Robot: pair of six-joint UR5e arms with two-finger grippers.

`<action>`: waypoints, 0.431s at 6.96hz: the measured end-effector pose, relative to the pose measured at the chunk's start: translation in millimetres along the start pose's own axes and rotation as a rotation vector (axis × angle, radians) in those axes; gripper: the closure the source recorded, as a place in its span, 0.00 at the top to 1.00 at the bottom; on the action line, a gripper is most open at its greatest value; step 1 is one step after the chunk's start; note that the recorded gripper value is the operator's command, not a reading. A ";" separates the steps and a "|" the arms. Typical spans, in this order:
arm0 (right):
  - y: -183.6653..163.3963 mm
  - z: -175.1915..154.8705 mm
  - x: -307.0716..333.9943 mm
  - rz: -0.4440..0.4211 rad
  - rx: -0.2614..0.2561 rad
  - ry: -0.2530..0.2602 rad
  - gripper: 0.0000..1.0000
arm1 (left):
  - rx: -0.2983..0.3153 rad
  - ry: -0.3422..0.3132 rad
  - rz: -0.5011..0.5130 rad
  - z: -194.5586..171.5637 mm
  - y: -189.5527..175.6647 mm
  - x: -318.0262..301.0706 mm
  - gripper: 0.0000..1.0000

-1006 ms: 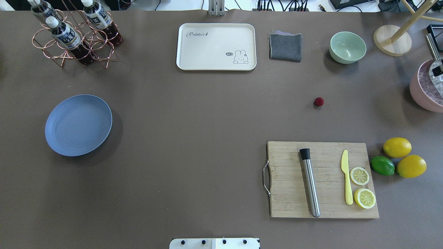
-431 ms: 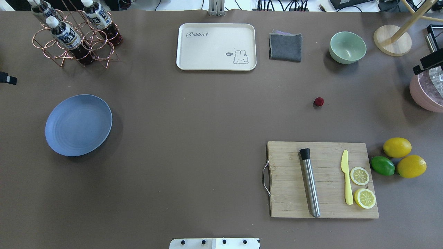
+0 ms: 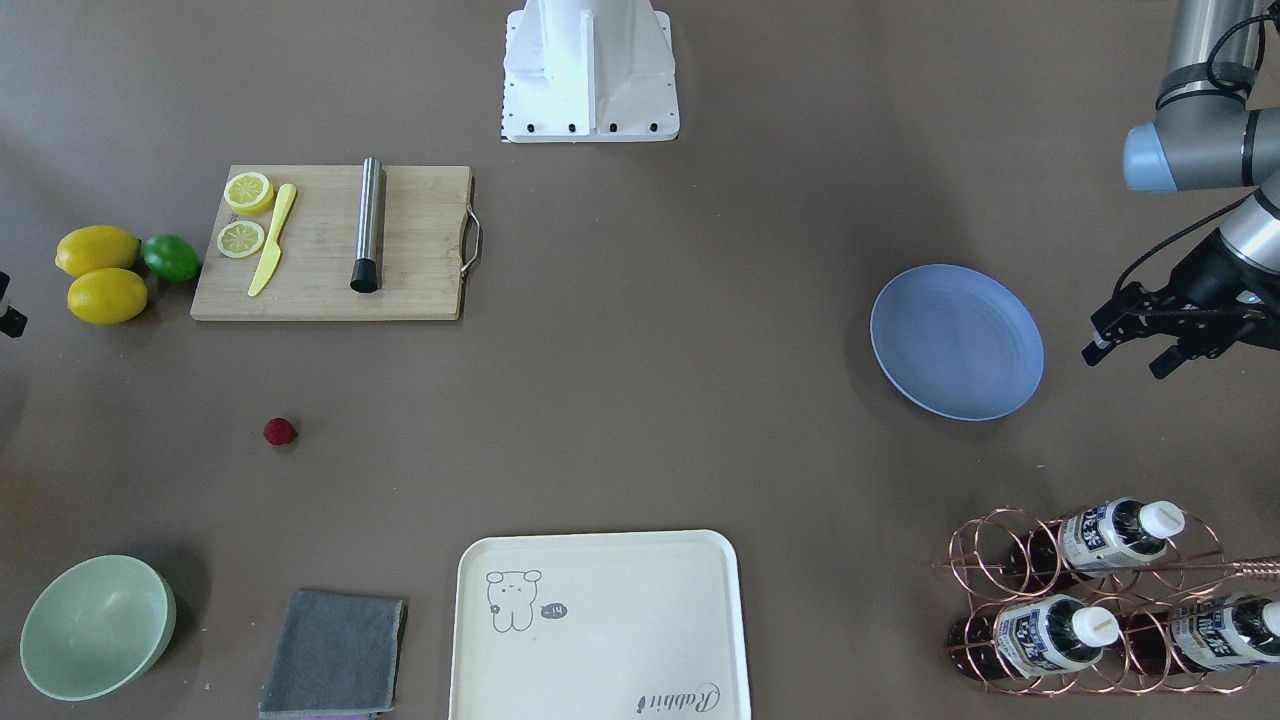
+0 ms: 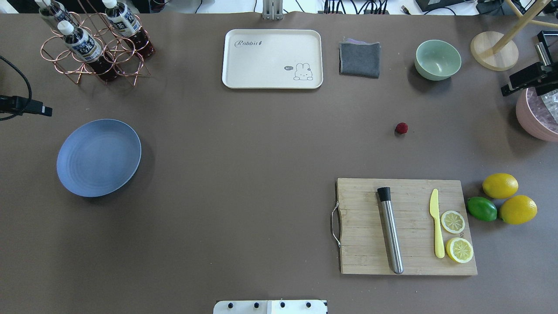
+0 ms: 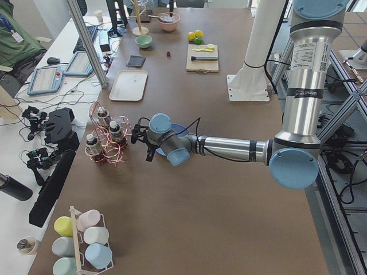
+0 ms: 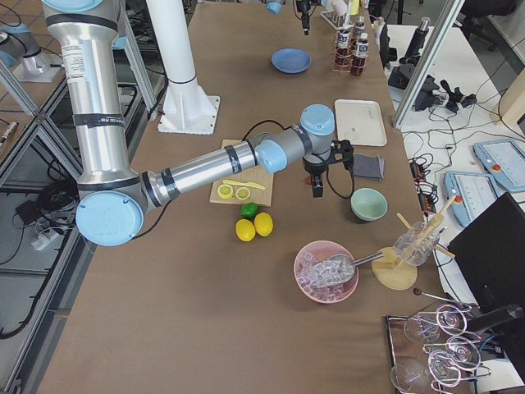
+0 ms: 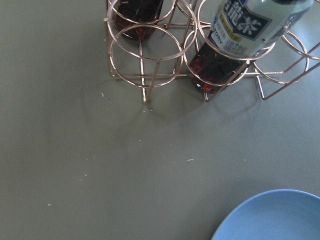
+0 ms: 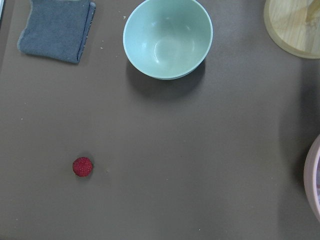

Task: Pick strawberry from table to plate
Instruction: 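Push the blue plate toward table centre with left gripper while right arm approaches strawberry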

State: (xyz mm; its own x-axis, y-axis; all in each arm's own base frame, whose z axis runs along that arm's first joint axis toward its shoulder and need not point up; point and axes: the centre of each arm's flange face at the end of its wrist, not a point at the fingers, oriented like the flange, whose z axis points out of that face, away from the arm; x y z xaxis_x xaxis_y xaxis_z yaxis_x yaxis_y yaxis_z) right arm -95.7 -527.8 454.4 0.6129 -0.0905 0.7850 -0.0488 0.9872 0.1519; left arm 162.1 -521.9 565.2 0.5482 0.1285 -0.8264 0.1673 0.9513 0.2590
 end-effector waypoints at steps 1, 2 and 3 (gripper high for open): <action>0.1 5.3 -0.3 0.006 -0.006 -0.001 1.00 | -0.009 0.003 -0.013 7.7 4.5 2.5 0.98; 0.3 7.6 -2.0 0.010 -0.010 -0.003 1.00 | -0.010 0.005 -0.020 19.5 11.7 2.8 0.98; 0.5 7.0 -4.5 0.021 -0.009 -0.006 1.00 | -0.011 0.010 -0.014 37.9 23.5 1.0 0.97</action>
State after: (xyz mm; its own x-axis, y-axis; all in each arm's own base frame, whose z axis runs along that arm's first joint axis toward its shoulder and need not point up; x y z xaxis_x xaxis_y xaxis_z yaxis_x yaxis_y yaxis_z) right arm -103.9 -527.8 455.1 0.6067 -0.0704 0.7918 -0.0547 0.9900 0.1299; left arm 197.7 -510.1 589.4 0.5375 0.1176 -0.8350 0.1663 0.9560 0.2417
